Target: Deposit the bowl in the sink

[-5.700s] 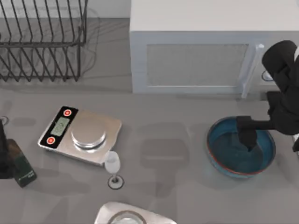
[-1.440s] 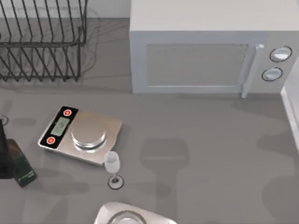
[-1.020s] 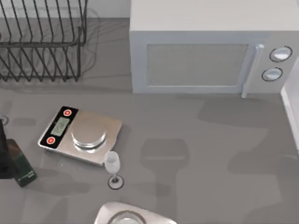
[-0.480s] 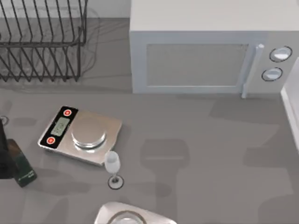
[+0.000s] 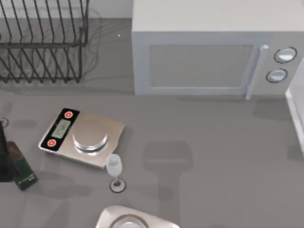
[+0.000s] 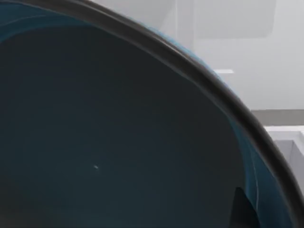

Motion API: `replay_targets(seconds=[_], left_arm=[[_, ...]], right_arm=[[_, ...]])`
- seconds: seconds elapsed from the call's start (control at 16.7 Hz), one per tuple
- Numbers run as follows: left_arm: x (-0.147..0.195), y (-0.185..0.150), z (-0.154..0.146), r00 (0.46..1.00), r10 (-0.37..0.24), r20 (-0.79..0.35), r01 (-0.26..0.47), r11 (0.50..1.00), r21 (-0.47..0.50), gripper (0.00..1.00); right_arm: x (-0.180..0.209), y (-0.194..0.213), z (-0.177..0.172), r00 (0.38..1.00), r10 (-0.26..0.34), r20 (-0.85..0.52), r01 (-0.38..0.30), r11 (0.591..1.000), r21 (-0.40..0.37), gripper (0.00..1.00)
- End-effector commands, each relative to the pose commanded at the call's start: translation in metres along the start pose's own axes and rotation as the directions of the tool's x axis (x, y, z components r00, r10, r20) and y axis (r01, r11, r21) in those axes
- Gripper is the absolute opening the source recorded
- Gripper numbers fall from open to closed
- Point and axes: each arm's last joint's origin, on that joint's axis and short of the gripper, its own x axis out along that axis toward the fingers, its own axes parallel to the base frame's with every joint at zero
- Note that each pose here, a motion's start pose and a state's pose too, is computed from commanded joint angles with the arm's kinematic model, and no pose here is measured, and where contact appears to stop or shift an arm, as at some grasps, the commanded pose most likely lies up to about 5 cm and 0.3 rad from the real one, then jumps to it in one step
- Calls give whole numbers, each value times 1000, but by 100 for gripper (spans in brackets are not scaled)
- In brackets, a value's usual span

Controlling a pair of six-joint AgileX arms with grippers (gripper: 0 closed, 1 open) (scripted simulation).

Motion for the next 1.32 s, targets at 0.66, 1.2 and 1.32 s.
replay_targets(seconds=[0.66,1.2,1.32], left_arm=[[0,0,0,1000,0,0,0,1000,0,100],[0,0,0,1000,0,0,0,1000,0,100],[0,0,0,1000,0,0,0,1000,0,100]], right_arm=[[-10,-1,-35,997,-48,60,50,998,-35,0],[-10,-1,-35,997,-48,60,50,998,-35,60],[-10,-1,-35,997,-48,60,50,998,-35,75]])
